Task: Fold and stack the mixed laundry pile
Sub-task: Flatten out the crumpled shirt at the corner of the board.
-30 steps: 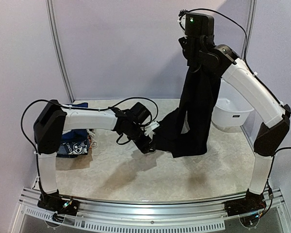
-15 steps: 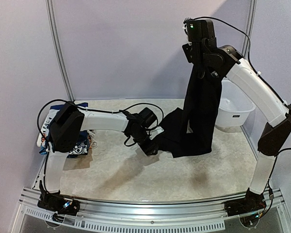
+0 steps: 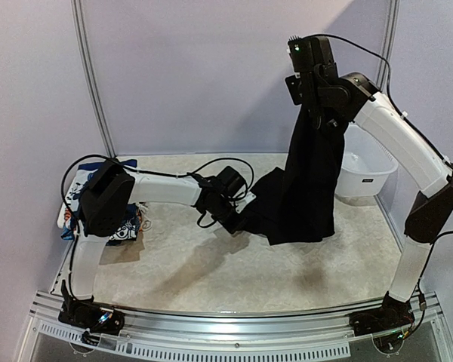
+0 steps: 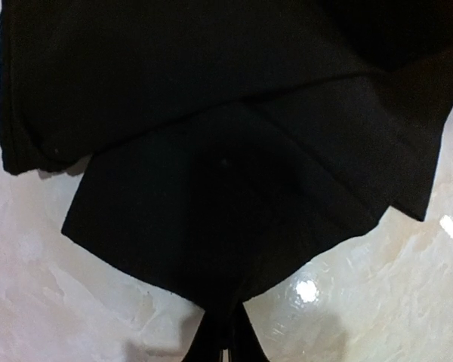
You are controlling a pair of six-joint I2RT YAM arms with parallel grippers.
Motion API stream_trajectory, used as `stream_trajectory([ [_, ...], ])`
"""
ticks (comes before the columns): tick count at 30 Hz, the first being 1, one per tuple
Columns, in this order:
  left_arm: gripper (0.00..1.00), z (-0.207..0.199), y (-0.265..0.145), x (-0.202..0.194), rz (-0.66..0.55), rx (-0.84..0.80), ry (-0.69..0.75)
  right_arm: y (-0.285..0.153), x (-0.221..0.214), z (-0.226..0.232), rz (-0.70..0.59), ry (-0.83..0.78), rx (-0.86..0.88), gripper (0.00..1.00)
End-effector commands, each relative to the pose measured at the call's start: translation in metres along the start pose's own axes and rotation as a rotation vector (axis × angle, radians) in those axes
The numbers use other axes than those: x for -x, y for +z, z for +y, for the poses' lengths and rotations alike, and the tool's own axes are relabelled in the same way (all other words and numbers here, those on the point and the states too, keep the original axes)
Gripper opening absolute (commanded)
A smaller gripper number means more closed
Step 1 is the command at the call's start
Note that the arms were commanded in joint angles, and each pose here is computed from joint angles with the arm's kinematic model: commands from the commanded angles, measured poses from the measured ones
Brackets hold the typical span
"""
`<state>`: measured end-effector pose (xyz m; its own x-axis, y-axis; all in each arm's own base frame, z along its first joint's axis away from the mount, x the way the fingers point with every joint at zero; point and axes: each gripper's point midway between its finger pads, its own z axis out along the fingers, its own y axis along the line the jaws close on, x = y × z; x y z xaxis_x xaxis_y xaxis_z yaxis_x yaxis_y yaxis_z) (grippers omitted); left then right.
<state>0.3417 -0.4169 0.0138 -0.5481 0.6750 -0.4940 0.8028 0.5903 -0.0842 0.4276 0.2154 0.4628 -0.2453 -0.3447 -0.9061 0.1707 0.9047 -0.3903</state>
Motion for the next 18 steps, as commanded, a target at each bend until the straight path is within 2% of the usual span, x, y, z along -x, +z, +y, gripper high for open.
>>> stream_trajectory([
  [1,0.0,0.0,-0.037,0.016,-0.104,-0.01,-0.05,-0.011,0.002,-0.022,-0.002,0.074,0.004,0.0],
  [8,0.0,0.004,-0.164,0.028,-0.286,0.085,-0.071,-0.014,-0.011,-0.025,0.021,0.117,0.038,0.0],
  [13,0.0,0.011,-0.272,0.032,-0.434,0.197,-0.069,-0.018,-0.024,-0.017,0.05,0.185,0.102,0.0],
  [18,0.0,0.007,-0.378,0.04,-0.606,0.248,-0.058,-0.02,-0.059,0.007,0.129,0.244,0.196,0.0],
])
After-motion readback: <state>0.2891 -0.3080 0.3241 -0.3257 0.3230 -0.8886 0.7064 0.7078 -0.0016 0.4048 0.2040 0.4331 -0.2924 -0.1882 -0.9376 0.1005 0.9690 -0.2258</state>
